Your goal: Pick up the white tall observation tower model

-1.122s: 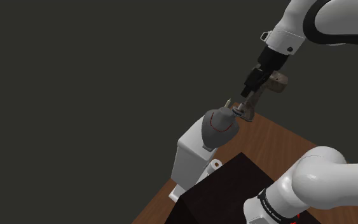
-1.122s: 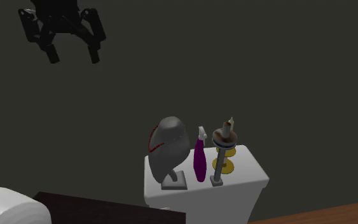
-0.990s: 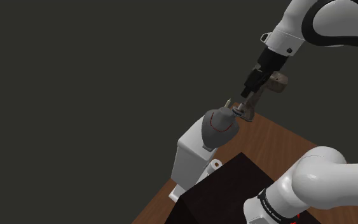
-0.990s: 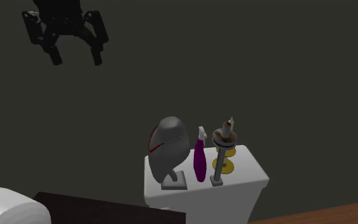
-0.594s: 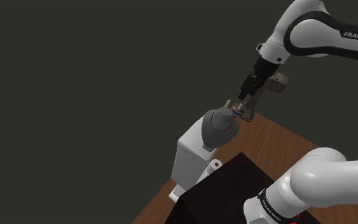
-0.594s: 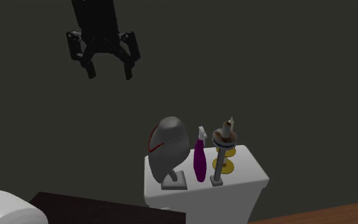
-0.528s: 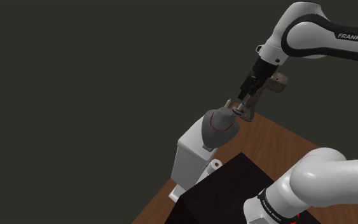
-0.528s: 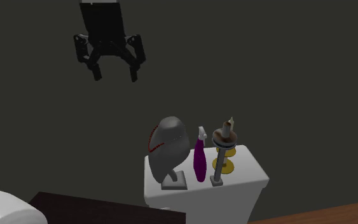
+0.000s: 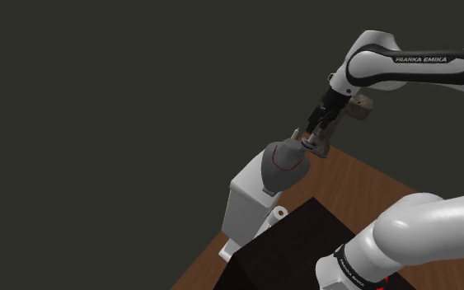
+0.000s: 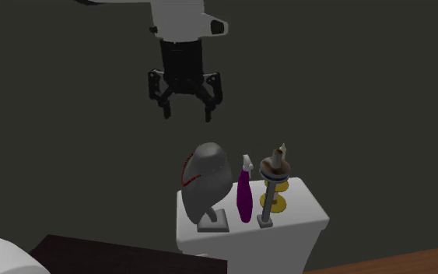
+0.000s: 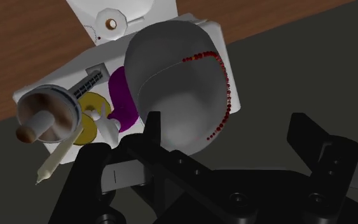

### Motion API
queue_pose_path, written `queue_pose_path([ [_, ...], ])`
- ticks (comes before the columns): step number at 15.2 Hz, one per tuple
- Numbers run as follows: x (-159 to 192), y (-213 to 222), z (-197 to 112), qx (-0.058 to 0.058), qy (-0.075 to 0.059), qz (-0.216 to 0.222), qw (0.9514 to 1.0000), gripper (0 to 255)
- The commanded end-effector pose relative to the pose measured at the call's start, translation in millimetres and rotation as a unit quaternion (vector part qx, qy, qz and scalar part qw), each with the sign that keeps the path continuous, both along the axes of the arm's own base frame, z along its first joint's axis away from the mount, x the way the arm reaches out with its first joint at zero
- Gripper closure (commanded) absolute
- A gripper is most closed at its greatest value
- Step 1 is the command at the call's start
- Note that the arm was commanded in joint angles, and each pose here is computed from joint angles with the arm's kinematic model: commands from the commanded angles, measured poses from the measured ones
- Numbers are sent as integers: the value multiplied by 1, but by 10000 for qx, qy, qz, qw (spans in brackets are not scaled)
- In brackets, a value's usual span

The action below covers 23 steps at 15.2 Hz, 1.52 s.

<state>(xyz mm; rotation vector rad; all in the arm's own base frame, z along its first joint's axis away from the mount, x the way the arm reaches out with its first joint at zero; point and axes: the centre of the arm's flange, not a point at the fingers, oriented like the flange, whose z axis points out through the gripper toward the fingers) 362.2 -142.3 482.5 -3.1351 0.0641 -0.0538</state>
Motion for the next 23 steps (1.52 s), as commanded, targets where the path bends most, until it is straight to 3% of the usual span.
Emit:
queue_pose_path([
  [1,6,-22,-16,3,4,-97,10000,0],
  [18,41,-209,-137,73,78,-908,9958,0],
  [23,41,-213,-161,74,80,-925,9957,0],
])
